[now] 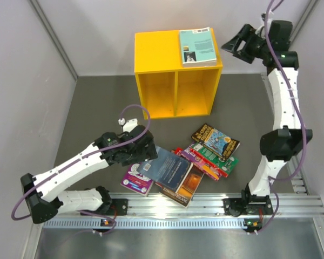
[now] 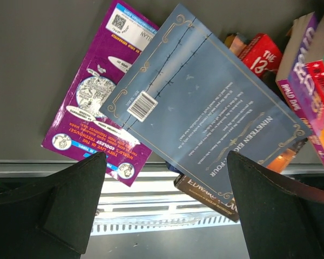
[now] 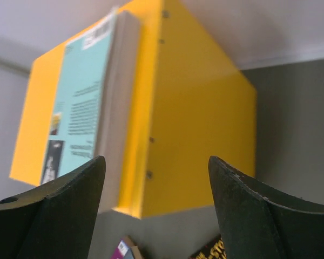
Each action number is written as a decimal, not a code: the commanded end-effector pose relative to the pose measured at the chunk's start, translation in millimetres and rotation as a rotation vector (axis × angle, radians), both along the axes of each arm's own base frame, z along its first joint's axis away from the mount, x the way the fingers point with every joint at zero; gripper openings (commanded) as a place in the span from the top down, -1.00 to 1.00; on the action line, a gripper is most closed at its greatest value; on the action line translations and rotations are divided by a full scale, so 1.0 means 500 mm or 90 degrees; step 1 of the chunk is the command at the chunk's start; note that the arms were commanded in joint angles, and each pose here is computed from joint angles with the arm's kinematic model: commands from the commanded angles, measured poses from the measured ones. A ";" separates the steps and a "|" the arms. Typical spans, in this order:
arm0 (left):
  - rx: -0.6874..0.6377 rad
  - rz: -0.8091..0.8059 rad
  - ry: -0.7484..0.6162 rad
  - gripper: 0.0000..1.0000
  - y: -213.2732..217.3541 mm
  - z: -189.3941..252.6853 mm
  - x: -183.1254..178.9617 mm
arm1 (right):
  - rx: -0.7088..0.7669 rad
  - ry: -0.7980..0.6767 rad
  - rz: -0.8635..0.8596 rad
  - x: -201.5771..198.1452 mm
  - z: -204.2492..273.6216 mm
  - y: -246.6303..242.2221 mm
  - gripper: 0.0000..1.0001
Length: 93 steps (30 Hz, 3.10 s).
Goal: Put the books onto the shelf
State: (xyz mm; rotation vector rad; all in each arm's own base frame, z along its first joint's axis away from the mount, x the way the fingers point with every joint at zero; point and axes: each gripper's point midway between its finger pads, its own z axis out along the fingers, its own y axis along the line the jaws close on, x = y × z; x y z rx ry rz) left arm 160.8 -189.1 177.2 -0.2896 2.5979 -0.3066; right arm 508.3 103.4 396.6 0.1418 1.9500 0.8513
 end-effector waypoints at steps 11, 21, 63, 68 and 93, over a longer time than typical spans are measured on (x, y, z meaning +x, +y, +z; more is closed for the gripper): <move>-0.081 0.008 0.092 -0.96 -0.053 -0.099 -0.036 | -0.028 0.150 -0.116 -0.371 -0.184 -0.057 -0.53; -0.222 0.107 0.116 -0.97 -0.089 -0.175 -0.044 | -0.076 0.231 -0.047 -0.516 -0.265 -0.014 -0.53; -0.360 -0.129 -0.287 1.00 -0.147 0.353 0.049 | 0.230 0.189 0.424 -0.653 -0.189 0.374 -0.99; -0.420 -0.145 -0.333 1.00 -0.136 0.450 0.031 | 0.212 0.180 0.429 -0.645 -0.183 0.386 -0.99; -0.587 -0.138 -0.468 1.00 -0.075 0.677 -0.011 | 0.403 0.084 0.576 -0.715 -0.038 0.420 -0.99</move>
